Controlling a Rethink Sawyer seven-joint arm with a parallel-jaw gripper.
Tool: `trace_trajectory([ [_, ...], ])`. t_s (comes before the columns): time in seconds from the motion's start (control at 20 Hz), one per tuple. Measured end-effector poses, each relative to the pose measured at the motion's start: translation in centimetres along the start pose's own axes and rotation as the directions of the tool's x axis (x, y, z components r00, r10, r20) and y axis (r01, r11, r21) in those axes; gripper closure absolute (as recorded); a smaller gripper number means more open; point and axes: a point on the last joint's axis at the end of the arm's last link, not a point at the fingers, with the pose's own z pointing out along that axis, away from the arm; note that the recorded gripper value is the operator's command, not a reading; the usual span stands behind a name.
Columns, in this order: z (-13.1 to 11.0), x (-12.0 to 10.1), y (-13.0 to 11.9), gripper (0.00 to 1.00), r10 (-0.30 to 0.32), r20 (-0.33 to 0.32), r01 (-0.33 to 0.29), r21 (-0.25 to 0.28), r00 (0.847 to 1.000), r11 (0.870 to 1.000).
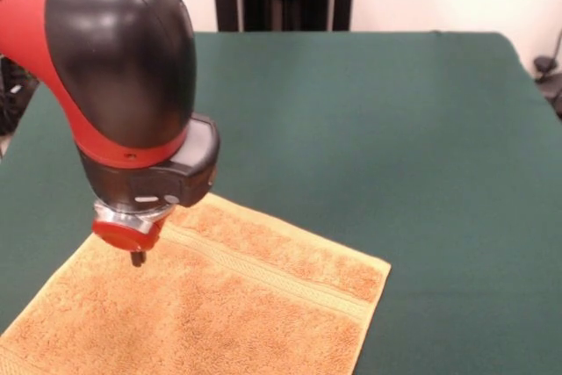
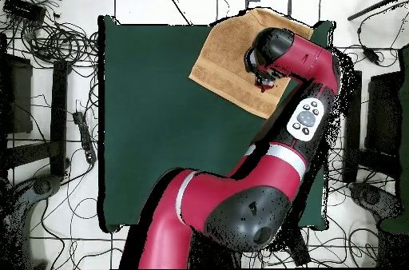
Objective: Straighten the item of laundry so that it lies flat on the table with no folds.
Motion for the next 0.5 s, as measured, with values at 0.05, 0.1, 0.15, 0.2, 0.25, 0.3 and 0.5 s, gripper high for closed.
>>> trace_trajectory([
  [0.05, 0.1, 0.2, 0.0, 0.00, -0.002, -0.002, 0.002, 0.000, 1.000, 1.000],
  [0.1, 0.3, 0.4, 0.1, 0.00, -0.004, -0.004, 0.004, 0.000, 1.000, 1.000],
  [0.15, 0.5, 0.6, 0.1, 0.00, -0.005, -0.006, 0.005, 0.001, 1.000, 1.000],
  [0.2, 0.6, 0.7, 0.0, 0.00, -0.006, -0.007, 0.006, 0.003, 1.000, 1.000],
  [0.25, 0.8, 0.8, 0.0, 0.00, -0.007, -0.008, 0.007, 0.005, 1.000, 1.000],
  [0.3, 1.0, 0.8, 0.0, 0.00, -0.007, -0.008, 0.007, 0.008, 1.000, 1.000],
  [0.5, 2.3, 1.1, -0.3, 0.00, -0.009, -0.010, 0.009, 0.019, 1.000, 1.000],
])
